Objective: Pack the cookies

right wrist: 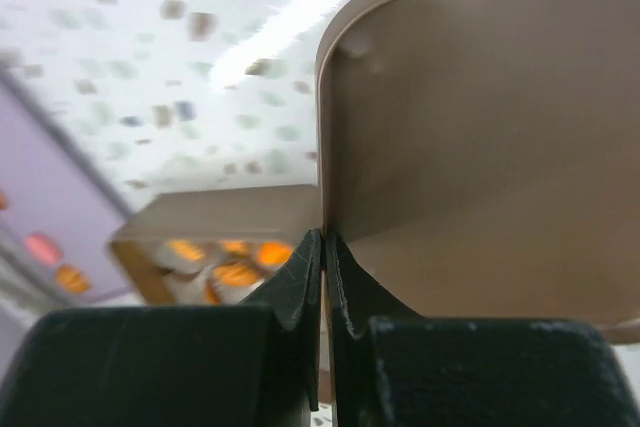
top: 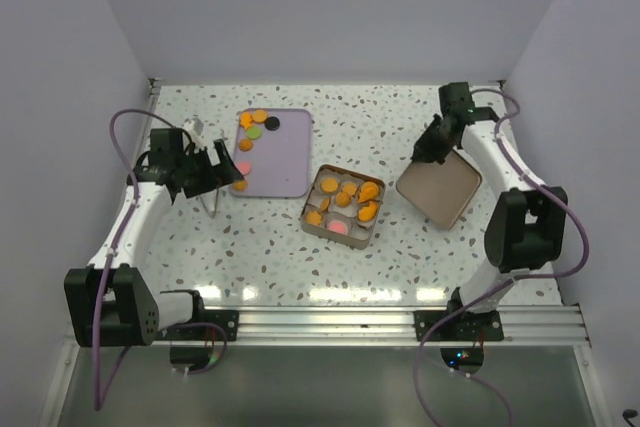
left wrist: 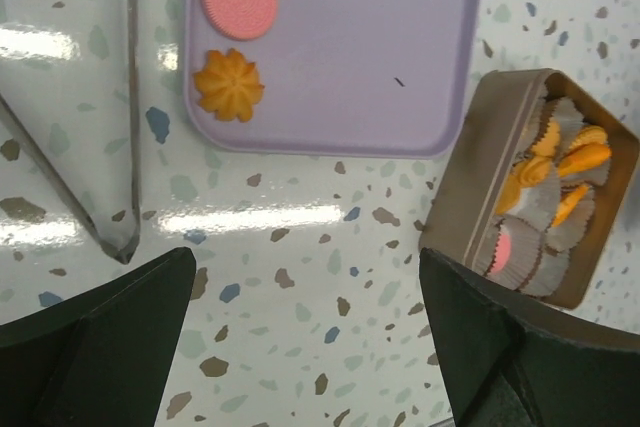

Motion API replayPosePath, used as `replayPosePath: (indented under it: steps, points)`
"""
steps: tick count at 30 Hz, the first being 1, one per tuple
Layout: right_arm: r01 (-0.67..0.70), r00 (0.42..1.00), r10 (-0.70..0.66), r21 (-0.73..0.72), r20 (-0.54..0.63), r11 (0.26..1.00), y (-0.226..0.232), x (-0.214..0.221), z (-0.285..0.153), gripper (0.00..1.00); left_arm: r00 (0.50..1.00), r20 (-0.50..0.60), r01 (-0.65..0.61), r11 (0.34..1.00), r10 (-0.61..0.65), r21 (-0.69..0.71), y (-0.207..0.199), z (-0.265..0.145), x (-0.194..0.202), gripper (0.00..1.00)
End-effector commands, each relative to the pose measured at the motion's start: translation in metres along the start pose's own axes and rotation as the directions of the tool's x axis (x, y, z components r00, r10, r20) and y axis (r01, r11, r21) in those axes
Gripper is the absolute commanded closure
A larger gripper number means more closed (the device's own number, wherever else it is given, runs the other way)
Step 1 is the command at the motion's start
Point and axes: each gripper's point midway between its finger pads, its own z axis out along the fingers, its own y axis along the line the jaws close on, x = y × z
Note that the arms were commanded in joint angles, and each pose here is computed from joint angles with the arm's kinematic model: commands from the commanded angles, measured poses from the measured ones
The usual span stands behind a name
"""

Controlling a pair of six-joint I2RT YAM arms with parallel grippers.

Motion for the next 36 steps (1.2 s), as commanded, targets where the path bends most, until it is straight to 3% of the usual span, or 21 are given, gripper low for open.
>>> replayPosePath:
  steps: [1, 6, 7, 8, 9, 10, 11, 13, 15, 16, 17, 21, 24, 26, 28, 36]
  points:
    - [0.048, 0.995, -0.027, -0.235, 0.091, 0.971, 0.050, -0.017, -0.081, 1.00, 0.994, 0.098, 0.036, 0.979, -0.057, 0.202, -0.046, -0.016, -0.028, 0.00]
    - [0.035, 0.996, 0.017, -0.554, 0.088, 0.832, 0.102, -0.010, -0.156, 1.00, 0.977, 0.155, 0.085, 0.935, -0.145, 0.345, -0.071, -0.029, -0.035, 0.00]
    - [0.050, 0.994, 0.025, -0.635, 0.109, 0.771, 0.118, -0.014, -0.171, 1.00, 0.975, 0.170, 0.070, 0.921, -0.145, 0.384, -0.079, -0.034, -0.040, 0.00]
    - [0.035, 0.997, 0.031, -0.758, 0.073, 0.652, 0.137, -0.006, -0.199, 1.00, 0.972, 0.179, 0.061, 0.897, -0.153, 0.437, -0.091, -0.040, -0.045, 0.00]
    - [-0.035, 0.999, 0.039, -0.762, -0.013, 0.646, 0.136, 0.004, -0.195, 1.00, 0.970, 0.171, 0.081, 0.894, -0.171, 0.440, -0.091, -0.041, -0.045, 0.00]
    - [0.011, 0.999, 0.035, -0.848, 0.034, 0.530, 0.151, 0.000, -0.228, 1.00, 0.967, 0.176, 0.073, 0.860, -0.185, 0.505, -0.104, -0.050, -0.051, 0.00]
    - [-0.069, 0.998, 0.044, -0.880, -0.054, 0.470, 0.156, 0.009, -0.239, 1.00, 0.966, 0.168, 0.077, 0.839, -0.197, 0.539, -0.111, -0.053, -0.051, 0.00]
    - [-0.030, 0.999, 0.039, -0.947, -0.019, 0.319, 0.167, 0.007, -0.282, 1.00, 0.959, 0.207, 0.018, 0.770, -0.193, 0.637, -0.131, -0.070, -0.062, 0.00]
    - [-0.109, 0.994, 0.037, -0.966, -0.103, 0.233, 0.173, 0.010, -0.308, 1.00, 0.955, 0.171, 0.055, 0.709, -0.244, 0.703, -0.145, -0.079, -0.061, 0.00]
    - [-0.087, 0.996, 0.017, -0.985, -0.085, 0.147, 0.178, 0.011, -0.331, 1.00, 0.946, 0.185, 0.040, 0.665, -0.265, 0.746, -0.156, -0.090, -0.069, 0.00]
    - [-0.152, 0.988, 0.011, -0.984, -0.151, 0.096, 0.181, 0.012, -0.348, 1.00, 0.951, 0.173, 0.032, 0.636, -0.257, 0.771, -0.168, -0.094, -0.065, 0.00]
    - [-0.161, 0.987, -0.031, -0.984, -0.160, -0.070, 0.184, 0.015, -0.408, 1.00, 0.957, 0.138, 0.032, 0.566, -0.255, 0.824, -0.201, -0.098, -0.066, 0.00]
    - [-0.157, 0.987, -0.062, -0.959, -0.147, -0.236, 0.178, 0.018, -0.448, 1.00, 0.955, 0.134, 0.006, 0.466, -0.266, 0.885, -0.229, -0.112, -0.069, 0.00]
    - [-0.243, 0.970, -0.084, -0.926, -0.228, -0.288, 0.173, 0.017, -0.451, 1.00, 0.949, 0.086, 0.046, 0.406, -0.302, 0.913, -0.240, -0.119, -0.070, 0.00]
    - [-0.246, 0.969, -0.094, -0.895, -0.228, -0.372, 0.166, 0.018, -0.463, 1.00, 0.941, 0.065, 0.059, 0.351, -0.331, 0.934, -0.251, -0.125, -0.074, 0.00]
    - [-0.294, 0.956, -0.145, -0.852, -0.257, -0.434, 0.162, 0.030, -0.478, 1.00, 0.931, -0.007, 0.081, 0.188, -0.365, 0.979, -0.292, -0.134, -0.075, 0.00]
